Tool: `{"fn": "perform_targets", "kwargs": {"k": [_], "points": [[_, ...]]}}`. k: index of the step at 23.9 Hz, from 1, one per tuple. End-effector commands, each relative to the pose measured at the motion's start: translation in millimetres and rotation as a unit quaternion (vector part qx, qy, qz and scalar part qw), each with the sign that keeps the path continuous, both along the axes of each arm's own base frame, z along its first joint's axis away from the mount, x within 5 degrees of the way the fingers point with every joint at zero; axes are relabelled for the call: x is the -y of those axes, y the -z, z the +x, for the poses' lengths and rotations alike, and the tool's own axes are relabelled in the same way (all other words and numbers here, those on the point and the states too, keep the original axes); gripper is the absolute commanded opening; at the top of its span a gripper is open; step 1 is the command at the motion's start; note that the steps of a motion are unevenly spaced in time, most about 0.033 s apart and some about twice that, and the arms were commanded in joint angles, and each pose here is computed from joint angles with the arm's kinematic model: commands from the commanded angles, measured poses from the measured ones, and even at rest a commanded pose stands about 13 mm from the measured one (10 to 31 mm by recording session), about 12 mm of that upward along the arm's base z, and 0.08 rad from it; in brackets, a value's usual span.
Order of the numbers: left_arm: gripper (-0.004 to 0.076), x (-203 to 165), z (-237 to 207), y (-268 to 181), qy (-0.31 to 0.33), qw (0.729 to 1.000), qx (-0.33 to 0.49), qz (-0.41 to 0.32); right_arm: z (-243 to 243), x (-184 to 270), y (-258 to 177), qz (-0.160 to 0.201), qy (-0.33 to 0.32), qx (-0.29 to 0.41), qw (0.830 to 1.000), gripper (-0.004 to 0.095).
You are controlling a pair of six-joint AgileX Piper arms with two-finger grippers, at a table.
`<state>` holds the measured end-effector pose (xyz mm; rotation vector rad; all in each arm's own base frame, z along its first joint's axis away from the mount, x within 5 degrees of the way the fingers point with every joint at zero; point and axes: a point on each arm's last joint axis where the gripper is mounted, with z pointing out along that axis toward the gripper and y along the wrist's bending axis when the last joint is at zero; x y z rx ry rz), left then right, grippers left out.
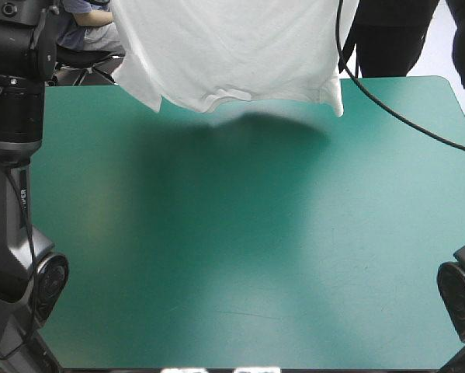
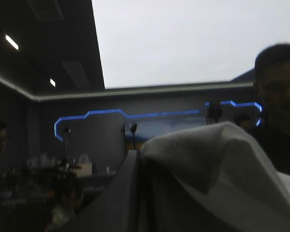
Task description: Fold the cloth
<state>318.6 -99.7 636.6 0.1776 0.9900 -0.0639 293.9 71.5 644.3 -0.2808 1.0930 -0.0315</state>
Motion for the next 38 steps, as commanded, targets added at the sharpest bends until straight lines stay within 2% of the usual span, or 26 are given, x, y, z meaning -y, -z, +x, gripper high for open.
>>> {"fn": "perform_targets", "kwargs": {"k": [1, 2, 6, 9, 11, 12, 16, 21, 23, 27, 32, 38], "points": [[-0.0018, -3, 17, 22, -0.016, 0.993, -0.113, -0.017, 19, -2, 20, 0.004, -0.003, -0.068, 0.998, -0.0017], [-0.0018, 2, 44, 54, -0.021, 0.977, -0.209, -0.022, 47, -9, 52, 0.006, -0.012, -0.153, 0.988, -0.0017], [-0.0018, 11, 76, 112, -0.037, 0.941, -0.336, 0.003, 85, -16, 110, -0.010, -0.012, -0.263, 0.965, -0.0018], [-0.0018, 13, 85, 148, -0.048, 0.912, -0.407, 0.023, 103, -12, 163, -0.005, -0.018, -0.359, 0.933, -0.0017], [-0.0018, 13, 84, 170, -0.050, 0.892, -0.449, 0.031, 107, -9, 199, -0.004, -0.028, -0.424, 0.905, -0.0017], [-0.0018, 12, 77, 187, -0.048, 0.875, -0.480, 0.037, 103, -7, 228, -0.015, -0.036, -0.473, 0.880, -0.0017], [-0.0018, 3, 34, 248, -0.033, 0.821, -0.566, 0.070, 67, -9, 296, -0.021, -0.073, -0.577, 0.813, -0.0017], [-0.0018, -10, -56, 324, 0.036, 0.737, -0.672, 0.063, -6, 1, 338, -0.024, -0.078, -0.648, 0.758, -0.0017], [-0.0018, -17, -93, 349, 0.048, 0.704, -0.707, 0.044, -39, 5, 346, -0.016, -0.083, -0.663, 0.744, -0.0017], [-0.0018, -32, -161, 377, 0.075, 0.651, -0.754, 0.051, -102, 12, 362, 0.007, -0.091, -0.699, 0.709, -0.0017], [-0.0018, -40, -201, 382, 0.096, 0.619, -0.778, 0.045, -147, 15, 369, 0.014, -0.105, -0.731, 0.674, -0.0017], [-0.0018, -48, -236, 378, 0.117, 0.609, -0.783, 0.050, -188, 19, 378, 0.021, -0.114, -0.756, 0.644, -0.0017]]}}
